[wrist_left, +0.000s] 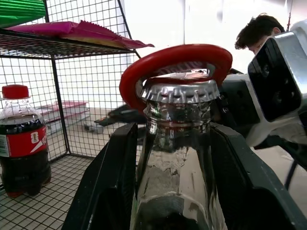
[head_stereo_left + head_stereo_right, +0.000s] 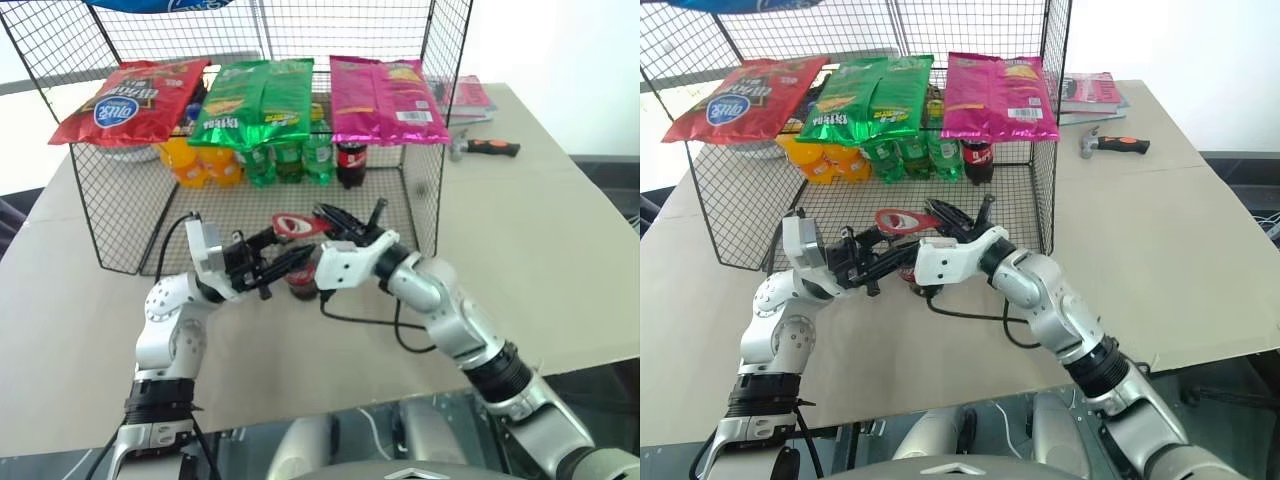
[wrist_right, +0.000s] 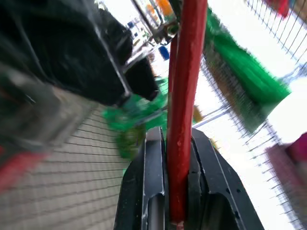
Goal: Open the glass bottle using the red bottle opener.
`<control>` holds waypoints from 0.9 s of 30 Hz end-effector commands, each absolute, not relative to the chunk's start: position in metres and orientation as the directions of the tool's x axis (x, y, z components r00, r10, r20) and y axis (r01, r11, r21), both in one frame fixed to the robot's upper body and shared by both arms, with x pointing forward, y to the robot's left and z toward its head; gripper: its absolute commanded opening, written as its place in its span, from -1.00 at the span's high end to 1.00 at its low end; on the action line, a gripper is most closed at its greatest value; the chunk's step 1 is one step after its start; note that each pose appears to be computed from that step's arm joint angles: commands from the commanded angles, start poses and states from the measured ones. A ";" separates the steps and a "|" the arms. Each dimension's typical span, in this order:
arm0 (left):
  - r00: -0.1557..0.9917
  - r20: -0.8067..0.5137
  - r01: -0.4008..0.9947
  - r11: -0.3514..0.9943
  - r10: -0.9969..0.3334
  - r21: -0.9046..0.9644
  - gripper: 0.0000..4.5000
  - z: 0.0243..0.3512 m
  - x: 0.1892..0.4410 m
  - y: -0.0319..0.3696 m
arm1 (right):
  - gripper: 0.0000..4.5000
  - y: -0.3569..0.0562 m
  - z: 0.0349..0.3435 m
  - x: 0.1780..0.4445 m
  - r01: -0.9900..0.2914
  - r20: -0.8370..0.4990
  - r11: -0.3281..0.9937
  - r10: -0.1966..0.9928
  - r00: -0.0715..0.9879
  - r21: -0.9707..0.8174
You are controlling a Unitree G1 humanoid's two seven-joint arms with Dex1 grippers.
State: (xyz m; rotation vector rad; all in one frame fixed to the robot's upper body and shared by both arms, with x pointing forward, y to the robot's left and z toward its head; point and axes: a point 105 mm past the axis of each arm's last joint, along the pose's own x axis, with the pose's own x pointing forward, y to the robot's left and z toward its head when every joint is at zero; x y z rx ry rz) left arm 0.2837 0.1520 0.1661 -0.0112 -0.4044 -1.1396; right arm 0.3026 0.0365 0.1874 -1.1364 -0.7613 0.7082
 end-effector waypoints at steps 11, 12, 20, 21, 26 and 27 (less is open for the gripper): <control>0.359 0.300 0.890 0.421 -0.884 0.176 0.08 0.162 0.291 0.148 | 1.00 0.050 0.216 0.301 0.240 0.262 0.174 0.875 0.406 -0.955; 0.358 0.300 0.890 0.421 -0.884 0.177 0.08 0.162 0.291 0.148 | 1.00 0.047 0.216 0.302 0.252 0.263 0.169 0.875 0.407 -0.953; 0.353 0.303 0.892 0.416 -0.885 0.176 0.08 0.162 0.293 0.146 | 1.00 0.026 0.221 0.319 0.308 0.273 0.142 0.855 0.441 -0.941; 0.353 0.304 0.892 0.416 -0.885 0.176 0.08 0.162 0.294 0.146 | 1.00 0.023 0.228 0.319 0.317 0.309 0.177 0.845 0.437 -0.932; 0.358 0.305 0.889 0.422 -0.883 0.177 0.08 0.162 0.294 0.147 | 1.00 0.018 0.243 0.317 0.288 0.414 0.314 0.806 0.423 -0.905; 0.358 0.305 0.889 0.422 -0.882 0.177 0.08 0.162 0.293 0.148 | 1.00 0.017 0.244 0.315 0.277 0.426 0.334 0.801 0.421 -0.901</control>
